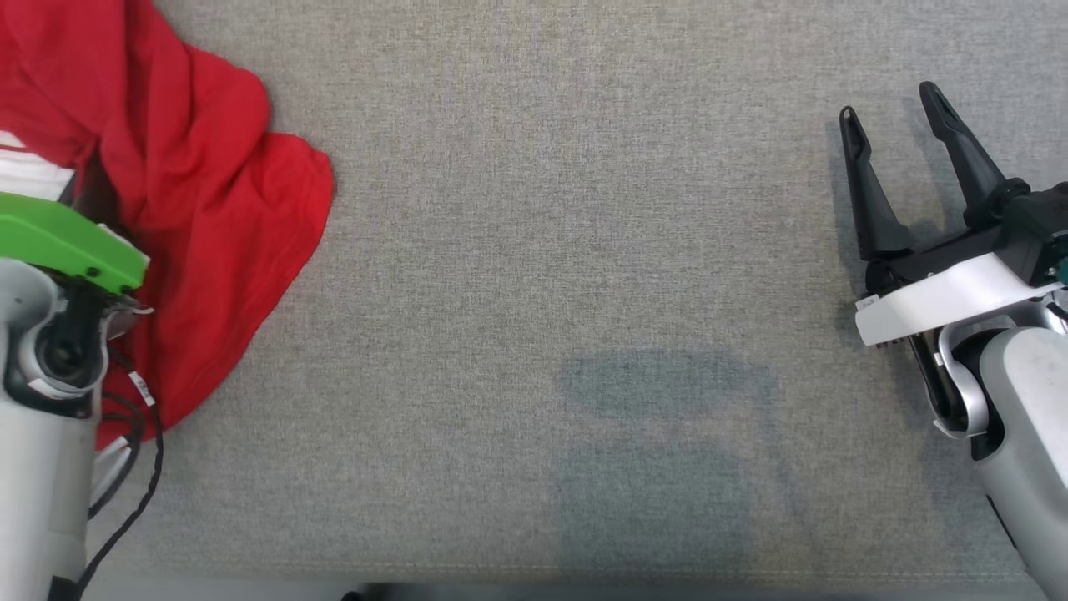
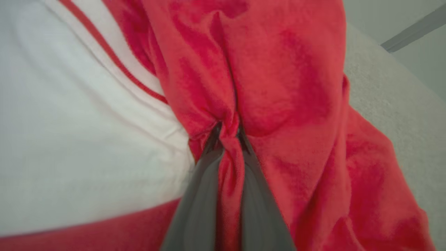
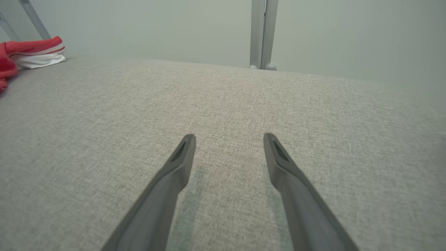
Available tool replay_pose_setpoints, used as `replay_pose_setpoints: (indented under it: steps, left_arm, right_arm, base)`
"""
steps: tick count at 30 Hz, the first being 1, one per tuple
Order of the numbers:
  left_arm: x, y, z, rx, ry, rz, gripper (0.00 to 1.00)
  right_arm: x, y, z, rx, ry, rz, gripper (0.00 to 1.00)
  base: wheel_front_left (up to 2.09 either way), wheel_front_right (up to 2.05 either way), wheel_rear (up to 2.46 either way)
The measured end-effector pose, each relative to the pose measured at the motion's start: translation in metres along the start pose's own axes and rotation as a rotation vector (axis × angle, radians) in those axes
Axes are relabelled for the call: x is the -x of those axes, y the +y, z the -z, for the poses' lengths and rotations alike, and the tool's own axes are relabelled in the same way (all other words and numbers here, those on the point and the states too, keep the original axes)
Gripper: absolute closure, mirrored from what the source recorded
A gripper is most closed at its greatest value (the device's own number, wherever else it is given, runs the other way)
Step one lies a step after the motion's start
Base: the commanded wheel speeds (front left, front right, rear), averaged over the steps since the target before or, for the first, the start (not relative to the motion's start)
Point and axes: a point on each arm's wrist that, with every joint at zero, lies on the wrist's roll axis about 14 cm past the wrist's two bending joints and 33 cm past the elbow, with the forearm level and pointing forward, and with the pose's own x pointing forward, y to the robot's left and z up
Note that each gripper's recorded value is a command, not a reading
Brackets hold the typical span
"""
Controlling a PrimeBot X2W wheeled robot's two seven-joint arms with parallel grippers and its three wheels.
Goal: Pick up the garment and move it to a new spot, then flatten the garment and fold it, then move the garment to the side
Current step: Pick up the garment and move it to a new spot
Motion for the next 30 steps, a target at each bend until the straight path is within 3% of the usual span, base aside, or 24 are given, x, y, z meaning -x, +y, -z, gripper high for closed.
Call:
replay_pose_setpoints:
  steps: [4,10,13,14,18,23,29,30]
  left_arm:
    - [0.003,-0.038,0.005,-0.073,0.002,0.124,1.00]
    - [0.023,-0.135,0.037,-0.164,0.056,0.417,1.00]
    - [0.043,-0.178,0.062,-0.209,0.112,0.553,1.00]
    - [0.059,-0.206,0.084,-0.261,0.158,0.646,1.00]
    - [0.098,-0.256,0.125,-0.322,0.260,0.808,1.00]
    - [0.135,-0.286,0.159,-0.353,0.344,0.921,1.00]
    - [0.163,-0.291,0.189,-0.421,0.422,0.977,1.00]
    - [0.166,-0.292,0.192,-0.426,0.428,0.982,0.67]
  right_arm:
    - [0.003,0.003,-0.007,-0.012,-0.016,0.008,0.00]
    - [0.010,0.006,-0.019,-0.010,-0.041,0.017,0.00]
    - [0.013,0.010,-0.027,-0.028,-0.054,0.018,0.00]
    - [0.017,0.011,-0.033,-0.027,-0.068,0.023,0.00]
    - [0.025,0.010,-0.045,-0.019,-0.086,0.035,0.00]
    - [0.037,0.005,-0.055,-0.004,-0.105,0.062,0.00]
    - [0.061,-0.001,-0.062,0.017,-0.104,0.093,0.00]
    - [0.066,-0.001,-0.063,0.019,-0.103,0.097,0.00]
  base:
    - [0.00,0.00,0.00]
    - [0.00,0.00,0.00]
    - [0.00,0.00,0.00]
    - [0.00,0.00,0.00]
    - [0.00,0.00,0.00]
    - [0.00,0.00,0.00]
    - [0.00,0.00,0.00]
    - [0.00,0.00,0.00]
